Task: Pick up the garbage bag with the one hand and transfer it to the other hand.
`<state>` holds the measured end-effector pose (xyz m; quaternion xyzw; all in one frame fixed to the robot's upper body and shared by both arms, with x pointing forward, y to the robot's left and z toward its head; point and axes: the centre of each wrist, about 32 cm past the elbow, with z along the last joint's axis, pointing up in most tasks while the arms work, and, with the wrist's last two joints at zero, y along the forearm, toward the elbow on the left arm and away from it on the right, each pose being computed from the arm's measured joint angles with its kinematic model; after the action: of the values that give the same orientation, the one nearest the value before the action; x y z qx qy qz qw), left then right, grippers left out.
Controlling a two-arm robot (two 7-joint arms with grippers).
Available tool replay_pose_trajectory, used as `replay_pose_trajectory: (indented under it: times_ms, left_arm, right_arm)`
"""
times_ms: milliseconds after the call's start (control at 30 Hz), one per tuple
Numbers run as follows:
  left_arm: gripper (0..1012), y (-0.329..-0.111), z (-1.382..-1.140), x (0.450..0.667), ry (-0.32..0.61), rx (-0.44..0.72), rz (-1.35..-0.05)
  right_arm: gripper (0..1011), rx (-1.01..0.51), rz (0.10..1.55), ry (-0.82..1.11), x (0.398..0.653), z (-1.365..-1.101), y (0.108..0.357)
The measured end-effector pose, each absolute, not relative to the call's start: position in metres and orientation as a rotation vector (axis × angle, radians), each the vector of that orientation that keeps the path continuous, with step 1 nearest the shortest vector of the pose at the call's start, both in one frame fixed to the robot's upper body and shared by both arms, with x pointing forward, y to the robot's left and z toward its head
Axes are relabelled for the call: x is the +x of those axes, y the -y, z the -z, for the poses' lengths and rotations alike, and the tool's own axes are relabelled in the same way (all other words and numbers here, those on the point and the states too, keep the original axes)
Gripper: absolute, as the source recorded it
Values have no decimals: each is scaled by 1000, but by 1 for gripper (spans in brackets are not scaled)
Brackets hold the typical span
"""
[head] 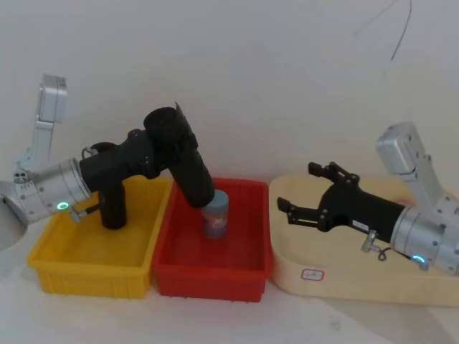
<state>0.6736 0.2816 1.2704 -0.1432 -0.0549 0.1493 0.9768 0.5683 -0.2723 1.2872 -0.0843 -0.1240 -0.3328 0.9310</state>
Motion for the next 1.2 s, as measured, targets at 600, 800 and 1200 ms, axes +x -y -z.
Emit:
replay_pose_trajectory:
  times_ms: [600,800,1200]
  left_arm:
    - [433,-278,-1272,679,110,-279,-282]
    - [433,-269,-1274,687,102,-274,-245]
    - [433,-243,-1279,703,84,-264,-165]
  right_arm:
    - [1000,-171,571,194,576,-1295,252]
    - [1000,-171,564,184,578,-1295,249]
    - [1000,-170,567,163,579,-1293,249]
